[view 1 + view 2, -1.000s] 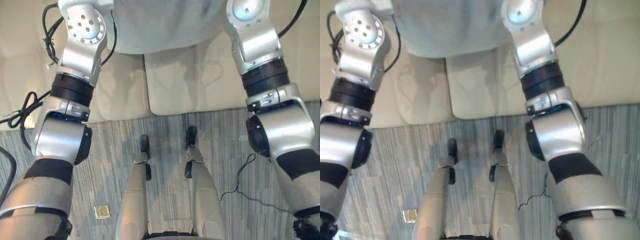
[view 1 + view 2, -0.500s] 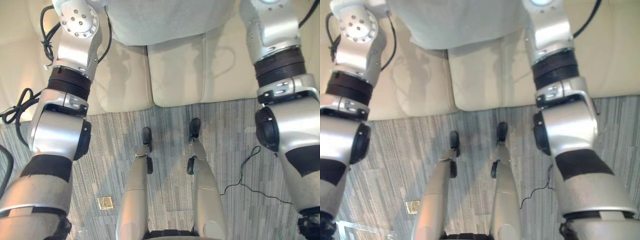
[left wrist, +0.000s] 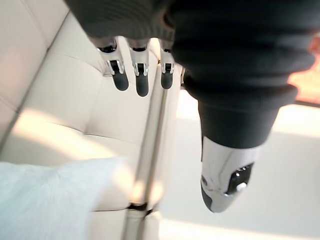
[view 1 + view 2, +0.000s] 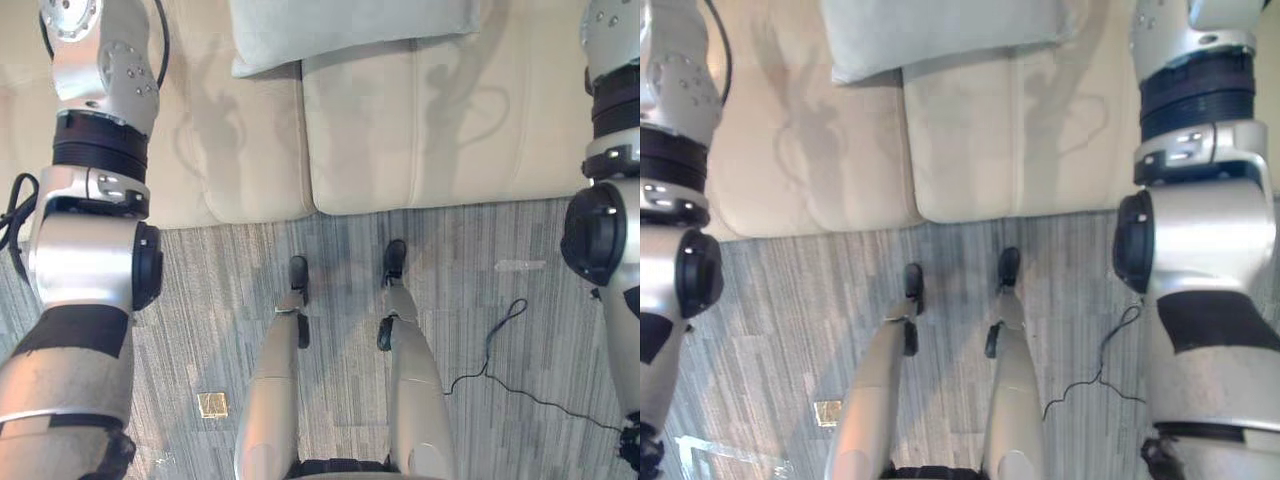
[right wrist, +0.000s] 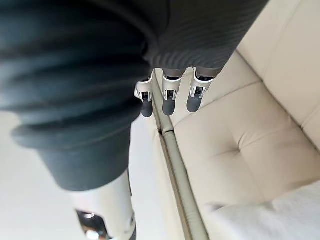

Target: Pick up cushions and gather them together orderly.

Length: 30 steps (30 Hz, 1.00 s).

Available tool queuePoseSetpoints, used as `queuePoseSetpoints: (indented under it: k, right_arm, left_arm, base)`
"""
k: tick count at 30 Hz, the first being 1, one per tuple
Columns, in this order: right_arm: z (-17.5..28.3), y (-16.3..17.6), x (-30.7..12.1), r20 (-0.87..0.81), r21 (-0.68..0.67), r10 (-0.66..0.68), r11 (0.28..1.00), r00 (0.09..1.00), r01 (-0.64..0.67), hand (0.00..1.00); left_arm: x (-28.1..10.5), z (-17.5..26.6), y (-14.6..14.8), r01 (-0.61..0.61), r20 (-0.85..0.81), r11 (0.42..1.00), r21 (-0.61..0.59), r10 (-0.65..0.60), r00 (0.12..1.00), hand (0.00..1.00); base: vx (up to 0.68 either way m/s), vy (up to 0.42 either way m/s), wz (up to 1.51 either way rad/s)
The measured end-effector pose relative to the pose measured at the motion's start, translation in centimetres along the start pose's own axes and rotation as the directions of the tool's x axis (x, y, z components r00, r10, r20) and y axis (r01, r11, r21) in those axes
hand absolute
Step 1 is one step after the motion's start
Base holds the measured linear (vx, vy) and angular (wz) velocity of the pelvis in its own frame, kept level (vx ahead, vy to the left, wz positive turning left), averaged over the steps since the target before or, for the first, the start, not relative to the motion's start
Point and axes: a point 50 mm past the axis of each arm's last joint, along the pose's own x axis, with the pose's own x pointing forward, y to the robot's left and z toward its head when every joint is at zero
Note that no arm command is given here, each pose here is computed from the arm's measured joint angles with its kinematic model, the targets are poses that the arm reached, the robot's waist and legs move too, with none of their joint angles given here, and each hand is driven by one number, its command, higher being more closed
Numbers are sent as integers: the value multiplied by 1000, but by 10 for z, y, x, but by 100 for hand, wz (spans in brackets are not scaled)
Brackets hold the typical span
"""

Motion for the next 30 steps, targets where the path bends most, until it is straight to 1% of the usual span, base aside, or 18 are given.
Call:
queuePoseSetpoints:
  k: [2, 5, 7, 8, 10, 12, 13, 15, 16, 17, 19, 21, 23, 25, 28, 30]
  right_arm:
    - [-7, -3, -6, -5, -6, 14, 1000, 1000, -14, 0]
    - [-34, -24, -33, -17, -12, 44, 999, 999, -44, 0]
    - [-61, -55, -63, -52, -56, 38, 998, 998, -41, 0]
    - [-72, -68, -77, -74, -67, 19, 997, 997, -24, 0]
    - [-98, -105, -120, -158, -61, -52, 997, 986, 43, 0]
    - [-116, -131, -158, -244, -79, -95, 994, 965, 78, 0]
    - [-127, -144, -188, -304, -118, -98, 991, 948, 65, 0]
    - [-136, -158, -228, -390, -133, -94, 990, 916, 44, 0]
    - [-140, -163, -243, -422, -147, -98, 988, 901, 39, 0]
    - [-148, -179, -277, -508, -174, -131, 984, 852, 47, 0]
    - [-152, -199, -320, -606, -218, -183, 974, 774, 60, 0]
    - [-154, -221, -371, -719, -293, -233, 956, 655, 20, 0]
    - [-153, -237, -405, -780, -336, -281, 942, 560, 4, 0]
    - [-150, -255, -445, -838, -386, -342, 922, 424, -20, 0]
    - [-146, -271, -488, -887, -417, -387, 906, 252, -74, 0]
    - [-143, -278, -509, -898, -428, -411, 899, 160, -90, 0]
  left_arm:
    - [-8, -1, 4, 24, 13, 999, -21, -24, 1000, 0]
    - [-35, -20, 32, 23, -2, 1000, -18, -23, 1000, 0]
    - [-62, -40, 60, 2, -35, 999, 43, 0, 999, 0]
    - [-74, -48, 69, 1, -56, 998, 66, 3, 998, 0]
    - [-118, -74, 90, -4, -145, 994, 107, 19, 989, 0]
    - [-162, -96, 102, -6, -261, 994, 113, 36, 965, 0]
    - [-197, -112, 111, 3, -360, 992, 123, 42, 932, 0]
    - [-246, -128, 119, 34, -491, 990, 138, 38, 870, 0]
    - [-264, -132, 121, 48, -539, 989, 142, 37, 842, 0]
    - [-297, -138, 128, 91, -625, 981, 171, 37, 780, 0]
    - [-332, -140, 138, 148, -703, 968, 202, 38, 710, 0]
    - [-365, -141, 156, 184, -777, 951, 249, 83, 624, 0]
    - [-387, -141, 170, 205, -821, 937, 282, 126, 556, 0]
    - [-417, -141, 191, 237, -870, 912, 334, 202, 451, 0]
    - [-457, -136, 221, 271, -902, 877, 398, 320, 288, 0]
    - [-476, -129, 238, 286, -900, 856, 431, 384, 206, 0]
  base:
    - [-25, -41, 12]
    - [7, -47, 2]
    - [46, -48, 1]
    - [63, -51, 2]
    - [90, -63, 2]
    - [96, -51, 1]
    - [89, -38, 1]
    - [69, -33, 2]
    - [41, -34, 2]
    - [39, -32, -2]
    - [91, -31, -7]
    - [107, -25, -6]
    - [85, -14, -4]
    - [121, 1, -2]
    - [151, 11, -2]
    - [143, 35, -6]
